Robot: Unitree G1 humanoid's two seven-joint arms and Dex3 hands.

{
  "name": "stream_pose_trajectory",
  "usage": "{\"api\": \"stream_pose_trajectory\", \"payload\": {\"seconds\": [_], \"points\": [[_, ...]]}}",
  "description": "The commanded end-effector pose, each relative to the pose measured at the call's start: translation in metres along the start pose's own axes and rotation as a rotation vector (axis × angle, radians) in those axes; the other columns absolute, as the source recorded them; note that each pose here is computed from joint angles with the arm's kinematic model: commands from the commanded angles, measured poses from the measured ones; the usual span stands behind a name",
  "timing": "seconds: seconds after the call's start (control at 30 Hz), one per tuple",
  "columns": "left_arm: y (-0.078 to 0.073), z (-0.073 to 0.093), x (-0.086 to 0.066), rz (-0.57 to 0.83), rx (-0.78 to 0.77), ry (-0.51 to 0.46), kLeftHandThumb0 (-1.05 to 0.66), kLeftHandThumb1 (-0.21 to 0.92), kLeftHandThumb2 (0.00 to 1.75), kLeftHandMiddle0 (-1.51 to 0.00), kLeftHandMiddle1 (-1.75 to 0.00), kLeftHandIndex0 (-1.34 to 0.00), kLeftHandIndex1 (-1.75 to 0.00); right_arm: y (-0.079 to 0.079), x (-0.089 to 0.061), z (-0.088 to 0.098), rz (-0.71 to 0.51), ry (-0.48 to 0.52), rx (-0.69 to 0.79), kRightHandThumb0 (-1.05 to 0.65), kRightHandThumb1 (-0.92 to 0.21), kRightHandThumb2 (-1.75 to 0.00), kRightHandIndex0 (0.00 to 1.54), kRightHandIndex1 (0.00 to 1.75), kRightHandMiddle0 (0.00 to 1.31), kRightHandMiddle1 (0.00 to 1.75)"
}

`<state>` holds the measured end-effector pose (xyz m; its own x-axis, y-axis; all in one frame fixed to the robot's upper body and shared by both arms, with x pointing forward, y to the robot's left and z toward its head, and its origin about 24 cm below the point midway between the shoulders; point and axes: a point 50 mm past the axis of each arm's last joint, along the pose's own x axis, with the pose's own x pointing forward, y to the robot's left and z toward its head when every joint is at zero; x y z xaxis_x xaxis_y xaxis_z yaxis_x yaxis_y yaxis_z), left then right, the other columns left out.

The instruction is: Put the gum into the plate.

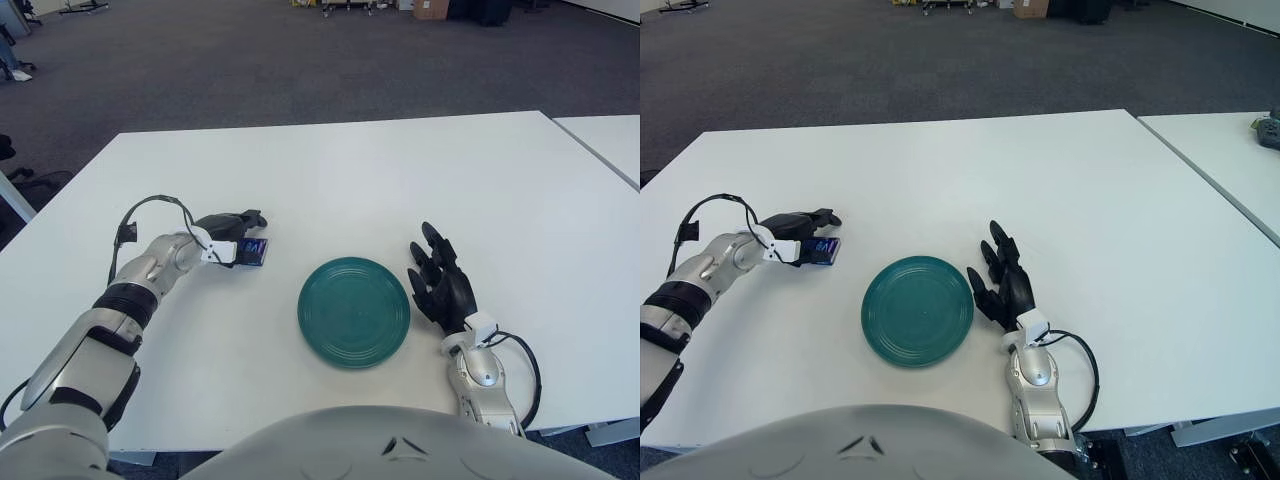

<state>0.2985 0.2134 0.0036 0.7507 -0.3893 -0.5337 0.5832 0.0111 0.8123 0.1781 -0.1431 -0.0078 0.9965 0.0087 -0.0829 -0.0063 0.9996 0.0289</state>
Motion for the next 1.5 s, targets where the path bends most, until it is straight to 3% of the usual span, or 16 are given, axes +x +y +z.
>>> {"api": "stream_pose_trajectory", "payload": {"seconds": [0.0, 0.53, 1.07, 1.47], "points": [[-0.046, 0.01, 0.003, -0.183, 0.007, -0.022, -0.91, 0.92, 0.19, -0.24, -0.01, 0.0, -0.85, -0.003, -0.012, -0.029, -0.022, 0.176, 0.028, -0.76, -0.92, -0.46, 0.26, 0.0, 0.0, 0.23], [-0.052, 0.018, 0.006, -0.189, 0.028, -0.074, -0.91, 0.92, 0.2, -0.26, -0.02, 0.0, -0.92, -0.008, -0.008, -0.032, -0.043, 0.197, 0.022, -0.75, -0.92, -0.51, 0.27, 0.02, 0.0, 0.28], [-0.041, 0.022, 0.001, -0.22, 0.062, -0.087, -0.92, 0.92, 0.18, -0.23, 0.0, 0.0, -0.93, -0.012, -0.007, -0.032, -0.029, 0.186, 0.004, -0.77, -0.92, -0.5, 0.31, 0.02, 0.0, 0.32], [-0.031, 0.021, -0.003, -0.264, 0.08, -0.058, -0.9, 0.91, 0.12, -0.16, 0.0, 0.0, -0.79, -0.013, -0.009, -0.033, -0.032, 0.196, 0.015, -0.77, -0.92, -0.51, 0.3, 0.01, 0.0, 0.3]]}}
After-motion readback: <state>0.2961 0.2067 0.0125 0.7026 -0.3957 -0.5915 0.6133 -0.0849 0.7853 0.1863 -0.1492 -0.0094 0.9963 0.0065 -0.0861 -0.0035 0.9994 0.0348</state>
